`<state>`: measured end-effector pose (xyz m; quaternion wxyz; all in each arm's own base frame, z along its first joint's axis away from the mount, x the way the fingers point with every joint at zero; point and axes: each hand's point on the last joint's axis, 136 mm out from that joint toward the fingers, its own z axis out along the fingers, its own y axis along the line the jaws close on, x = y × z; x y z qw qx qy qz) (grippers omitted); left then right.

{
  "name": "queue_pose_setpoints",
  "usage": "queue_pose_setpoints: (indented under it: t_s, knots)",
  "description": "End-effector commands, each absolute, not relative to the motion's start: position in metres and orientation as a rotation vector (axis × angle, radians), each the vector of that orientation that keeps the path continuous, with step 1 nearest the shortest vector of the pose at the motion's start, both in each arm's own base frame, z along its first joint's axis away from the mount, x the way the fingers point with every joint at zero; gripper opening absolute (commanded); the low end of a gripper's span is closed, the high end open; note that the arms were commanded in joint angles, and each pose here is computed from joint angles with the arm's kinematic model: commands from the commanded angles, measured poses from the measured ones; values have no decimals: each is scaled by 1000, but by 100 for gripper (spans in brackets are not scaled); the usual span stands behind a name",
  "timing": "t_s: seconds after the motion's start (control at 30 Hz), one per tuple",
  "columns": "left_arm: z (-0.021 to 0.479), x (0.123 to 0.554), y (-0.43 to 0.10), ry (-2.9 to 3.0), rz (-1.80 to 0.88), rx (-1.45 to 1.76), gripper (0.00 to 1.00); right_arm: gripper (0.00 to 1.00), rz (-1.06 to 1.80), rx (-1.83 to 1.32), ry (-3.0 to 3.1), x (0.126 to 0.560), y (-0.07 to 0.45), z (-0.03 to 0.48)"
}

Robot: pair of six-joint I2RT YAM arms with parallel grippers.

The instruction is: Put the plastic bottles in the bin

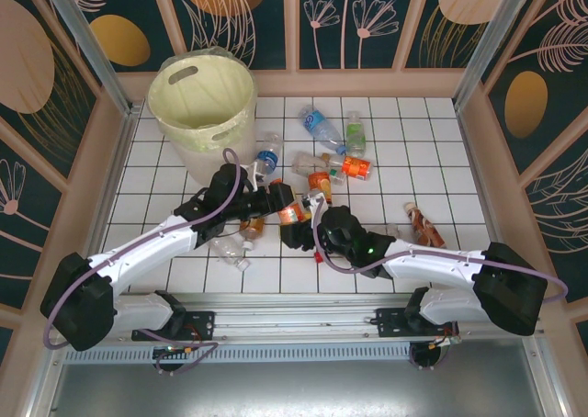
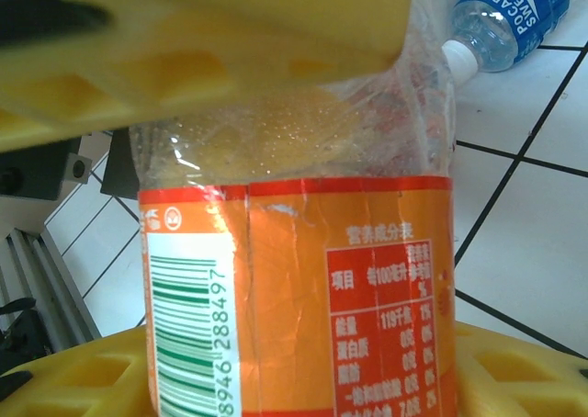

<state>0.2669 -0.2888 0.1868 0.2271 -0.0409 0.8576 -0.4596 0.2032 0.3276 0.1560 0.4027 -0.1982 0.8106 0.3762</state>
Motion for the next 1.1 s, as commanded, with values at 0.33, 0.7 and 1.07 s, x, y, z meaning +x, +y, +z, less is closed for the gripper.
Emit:
queue_pose_setpoints:
  t_s: [0.33,0.7,1.07]
  knots:
    - [215,270,-293,2290,-1284,-57,54,65,954,-507,2005,201,329,171]
    - [235,275,-282,2240,-1214,-70,52,91,963,-533,1988,196,324,177]
    - [302,307,-276,2144,-1023,-1,54,97,936,-526,1948,184,292,195]
